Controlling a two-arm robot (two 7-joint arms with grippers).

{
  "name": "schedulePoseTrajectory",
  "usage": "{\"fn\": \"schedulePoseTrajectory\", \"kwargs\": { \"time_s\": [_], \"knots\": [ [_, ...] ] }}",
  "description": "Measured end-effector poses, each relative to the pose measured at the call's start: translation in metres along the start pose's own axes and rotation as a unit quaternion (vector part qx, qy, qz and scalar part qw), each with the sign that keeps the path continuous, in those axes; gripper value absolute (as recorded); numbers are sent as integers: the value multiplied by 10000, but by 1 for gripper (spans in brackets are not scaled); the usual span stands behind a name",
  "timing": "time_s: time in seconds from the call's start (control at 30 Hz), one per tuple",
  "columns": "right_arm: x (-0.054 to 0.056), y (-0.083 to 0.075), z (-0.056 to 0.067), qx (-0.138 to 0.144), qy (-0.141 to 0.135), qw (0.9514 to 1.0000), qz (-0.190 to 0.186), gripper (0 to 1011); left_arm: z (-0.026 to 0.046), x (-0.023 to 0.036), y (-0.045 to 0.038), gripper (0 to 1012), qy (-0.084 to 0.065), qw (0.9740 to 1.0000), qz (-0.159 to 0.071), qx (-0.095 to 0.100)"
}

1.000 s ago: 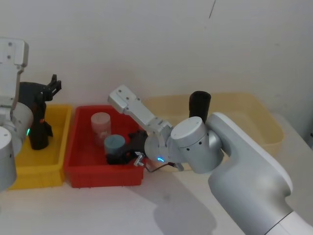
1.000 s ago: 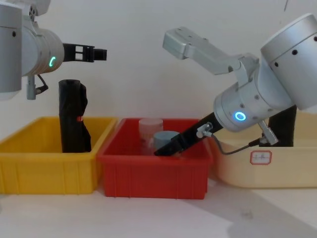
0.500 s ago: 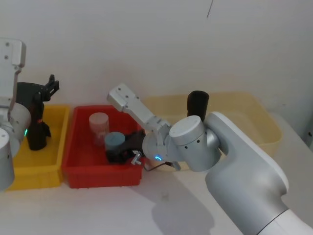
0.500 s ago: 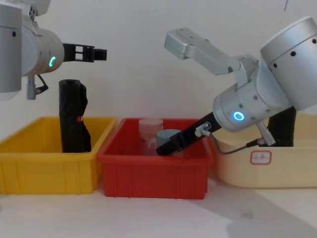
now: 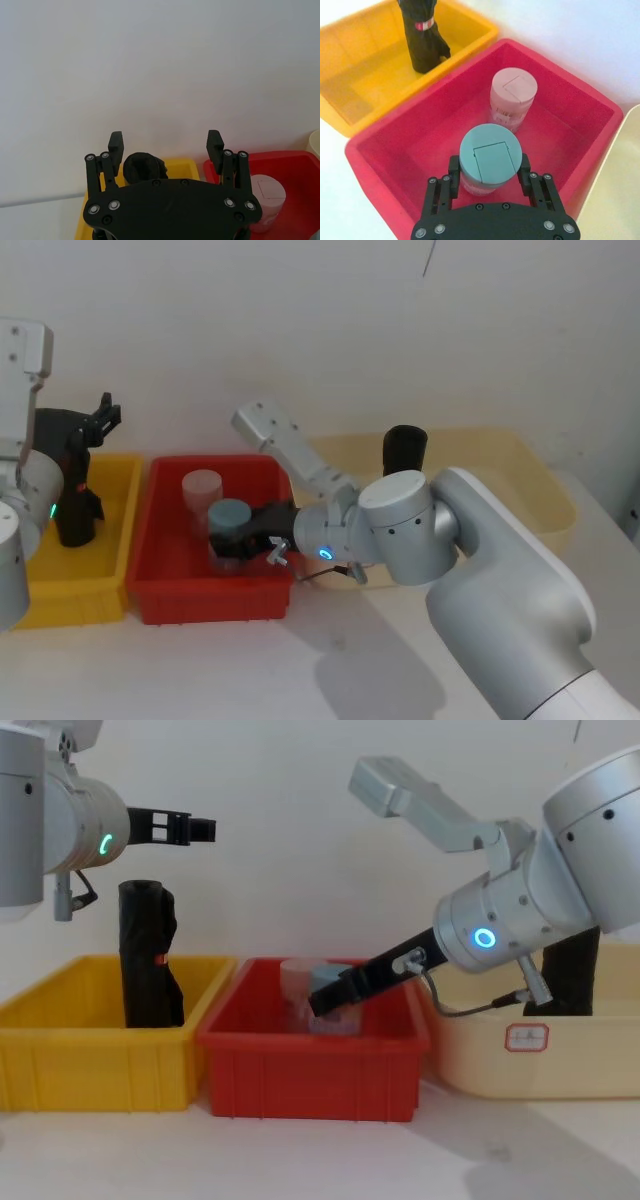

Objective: Pick up the garbage bag with the one hand and transfer it to the other hand.

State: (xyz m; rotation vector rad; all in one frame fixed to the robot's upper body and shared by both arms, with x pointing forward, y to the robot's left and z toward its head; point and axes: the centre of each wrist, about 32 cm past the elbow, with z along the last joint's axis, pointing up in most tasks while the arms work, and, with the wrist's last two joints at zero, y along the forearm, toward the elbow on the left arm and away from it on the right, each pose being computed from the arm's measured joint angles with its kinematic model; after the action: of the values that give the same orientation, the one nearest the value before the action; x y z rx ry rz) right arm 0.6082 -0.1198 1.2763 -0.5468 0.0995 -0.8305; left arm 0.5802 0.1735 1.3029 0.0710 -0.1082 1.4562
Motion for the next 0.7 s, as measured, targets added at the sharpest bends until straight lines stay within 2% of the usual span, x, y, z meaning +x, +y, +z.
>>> {"fn": "schedulePoseTrajectory", "kwargs": {
  "time_s": [0.37, 0.7],
  "knots": [
    [108, -144, -4, 452, 588, 9972, 63, 672, 0, 0, 0, 1000, 0, 10000, 0, 1],
    [298, -394, -43, 860, 1055, 9904, -239, 672, -1, 1, 0, 1000, -1, 10000, 0, 1]
  ]
}}
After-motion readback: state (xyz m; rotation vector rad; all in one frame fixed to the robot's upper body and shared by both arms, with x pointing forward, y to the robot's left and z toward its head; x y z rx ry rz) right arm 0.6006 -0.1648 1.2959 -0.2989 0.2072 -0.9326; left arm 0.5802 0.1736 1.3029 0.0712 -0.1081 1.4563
